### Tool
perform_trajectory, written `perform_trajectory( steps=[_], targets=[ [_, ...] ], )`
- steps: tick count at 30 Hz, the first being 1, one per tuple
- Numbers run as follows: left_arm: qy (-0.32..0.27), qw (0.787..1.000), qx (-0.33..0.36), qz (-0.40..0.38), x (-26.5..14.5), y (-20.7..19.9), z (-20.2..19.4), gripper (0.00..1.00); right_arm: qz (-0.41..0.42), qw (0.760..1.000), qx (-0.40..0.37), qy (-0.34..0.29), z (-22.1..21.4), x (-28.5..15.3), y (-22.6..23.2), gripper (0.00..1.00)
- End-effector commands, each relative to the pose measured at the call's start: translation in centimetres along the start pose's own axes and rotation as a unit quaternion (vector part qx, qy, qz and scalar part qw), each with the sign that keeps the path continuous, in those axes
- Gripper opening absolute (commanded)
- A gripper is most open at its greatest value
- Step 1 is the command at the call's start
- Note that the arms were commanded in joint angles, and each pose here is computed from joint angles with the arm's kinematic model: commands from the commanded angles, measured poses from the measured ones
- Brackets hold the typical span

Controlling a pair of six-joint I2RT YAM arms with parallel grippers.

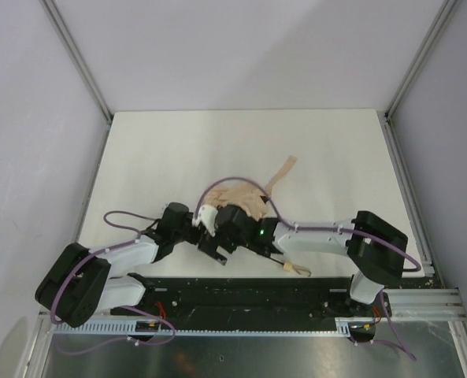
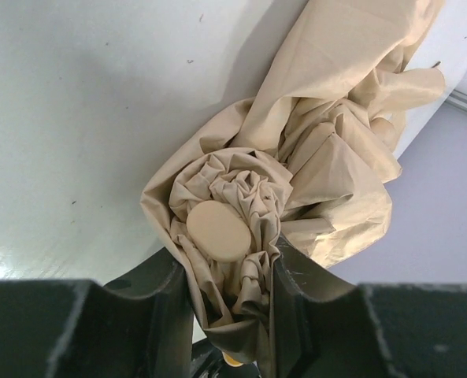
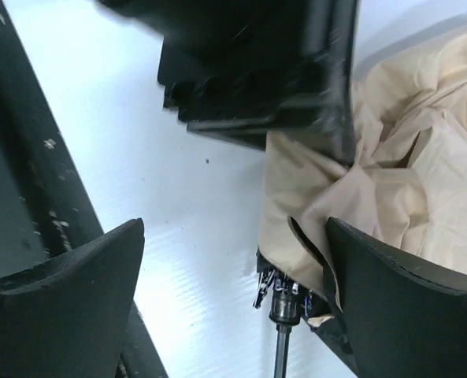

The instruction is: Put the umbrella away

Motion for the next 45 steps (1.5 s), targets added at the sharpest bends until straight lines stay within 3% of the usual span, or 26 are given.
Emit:
perform_trajectory(
  steps=[1, 6, 13, 16, 19, 21, 23, 25, 30, 35, 40, 45],
  targets=[
    [0.003, 0.995, -0.012, 0.101, -0.4, 4.0, 0.3, 0.0, -0.143, 0.984, -0.107, 0.002, -1.4, 0.5, -1.0, 0.99],
    [0.016, 0.994, -0.021, 0.104, -0.4, 3.7, 0.2, 0.0, -0.215, 0.964, -0.155, 0.009, -3.5, 3.0, -1.3, 0.96],
    [0.036, 0.994, -0.022, 0.1, -0.9, 3.4, -0.4, 0.0, -0.281, 0.947, -0.153, 0.032, -6.0, 5.2, -4.0, 0.8],
    [0.041, 0.994, -0.019, 0.101, -1.0, 3.3, -0.5, 0.0, -0.275, 0.949, -0.148, 0.048, -7.0, 5.5, -4.7, 0.56],
    [0.042, 0.995, -0.007, 0.092, -1.0, 2.5, -0.5, 0.0, -0.247, 0.955, -0.148, 0.066, -8.0, 5.8, -4.2, 0.13],
    [0.038, 0.996, 0.005, 0.081, -1.0, 1.7, -0.3, 0.0, -0.22, 0.963, -0.139, 0.076, -8.6, 5.8, -3.7, 0.03],
    [0.029, 0.997, 0.021, 0.067, -0.9, 0.7, 0.0, 0.01, -0.183, 0.973, -0.116, 0.083, -9.1, 5.9, -3.1, 0.01],
    [0.019, 0.998, 0.03, 0.056, -0.9, -0.2, 0.5, 0.1, -0.137, 0.983, -0.086, 0.091, -9.8, 5.9, -2.5, 0.0],
    [-0.007, 0.998, 0.058, 0.009, -1.4, -2.8, 2.6, 0.51, -0.028, 0.992, -0.01, 0.124, -12.3, 6.0, -1.2, 0.0],
    [-0.047, 0.992, 0.103, -0.061, -3.6, -6.2, 6.1, 0.92, 0.061, 0.986, 0.067, 0.14, -13.4, 5.8, 0.3, 0.0],
    [-0.074, 0.987, 0.102, -0.102, -5.9, -6.6, 8.3, 0.99, 0.144, 0.961, 0.181, 0.153, -13.5, 5.1, 0.4, 0.0],
    [-0.039, 0.989, 0.077, -0.116, -6.4, -5.9, 7.1, 0.99, 0.208, 0.923, 0.275, 0.169, -13.0, 5.0, -0.3, 0.0]
  ],
)
Point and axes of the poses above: each gripper's point midway between its finger pads, its own x axis out along the fingers, its own y axis along the line the jaws close on, z = x × y, the point moved 4 cm from there along -x, back along the fingers, and after that the axes turned 4 degrees about -x, right-handed, at the moved point
